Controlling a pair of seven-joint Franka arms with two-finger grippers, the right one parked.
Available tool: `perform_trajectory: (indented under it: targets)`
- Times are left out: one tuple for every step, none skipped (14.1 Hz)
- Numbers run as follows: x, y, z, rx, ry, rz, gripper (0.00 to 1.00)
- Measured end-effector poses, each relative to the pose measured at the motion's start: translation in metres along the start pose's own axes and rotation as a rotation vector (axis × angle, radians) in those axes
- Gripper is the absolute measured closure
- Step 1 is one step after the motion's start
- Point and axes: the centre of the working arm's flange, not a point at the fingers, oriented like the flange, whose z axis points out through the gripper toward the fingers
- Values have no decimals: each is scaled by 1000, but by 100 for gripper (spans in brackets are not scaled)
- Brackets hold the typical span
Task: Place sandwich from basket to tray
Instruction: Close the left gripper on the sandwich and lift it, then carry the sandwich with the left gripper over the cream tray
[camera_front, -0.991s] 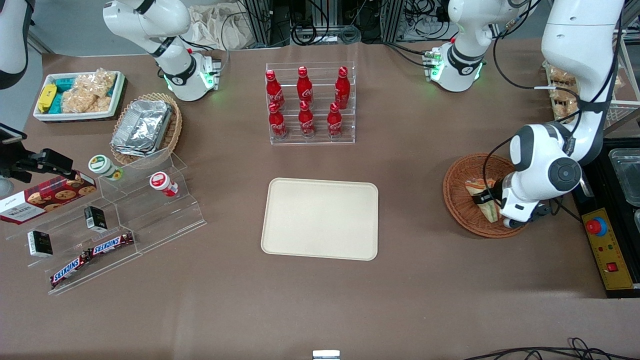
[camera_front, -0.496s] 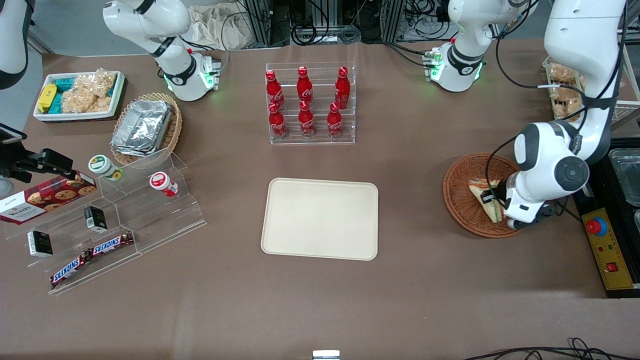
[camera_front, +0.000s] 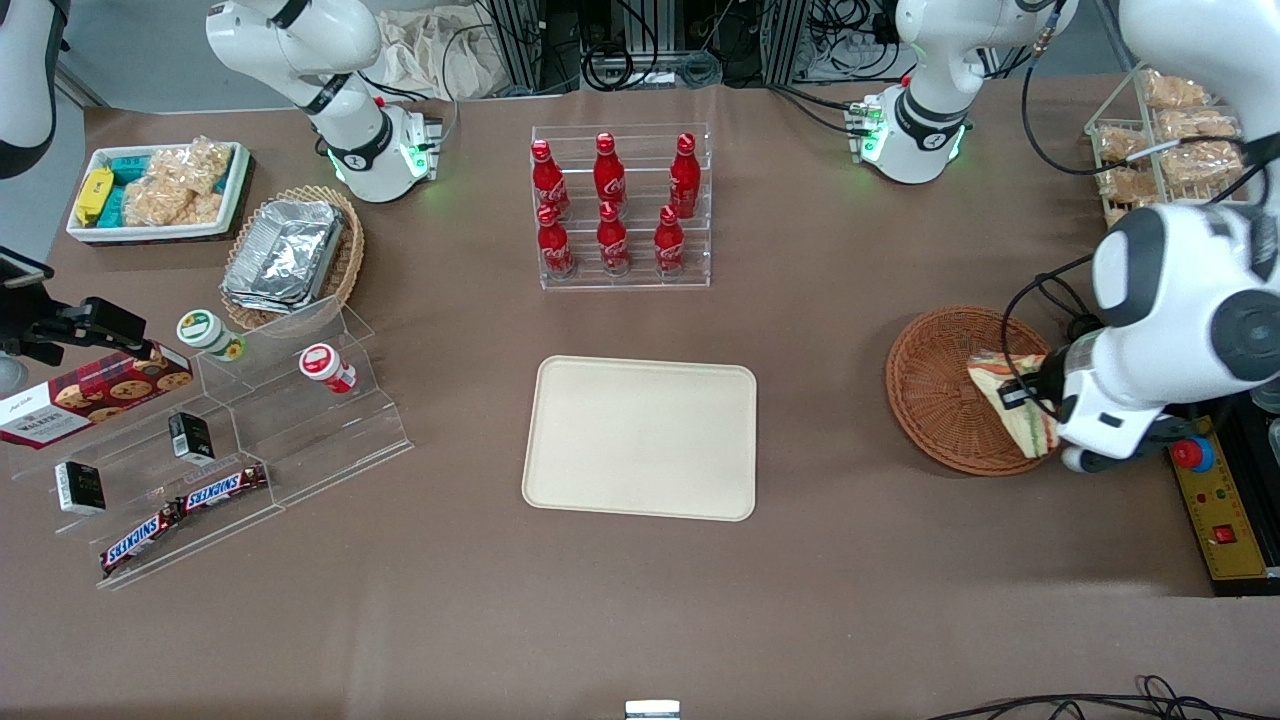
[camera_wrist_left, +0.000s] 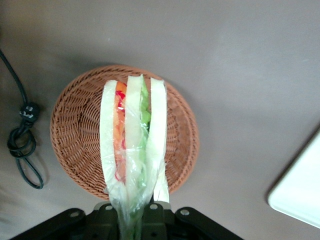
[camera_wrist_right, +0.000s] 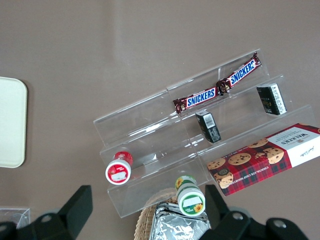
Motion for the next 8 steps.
perform_trajectory:
  targets:
    - [-2,8,-17,-8,21,11,84]
    - [-5,19,-24,-11,33,29,84]
    - [-9,34,-22,-8,32,53,84]
    - [-15,52,-13,1,20,83,84]
    - [-21,72,-1,11,5,116,84]
    - [-27,94,13,20,-6,151,84]
    - [-35,117,26,29,-15,187,84]
    - [-44,138,38,38,-21,222,84]
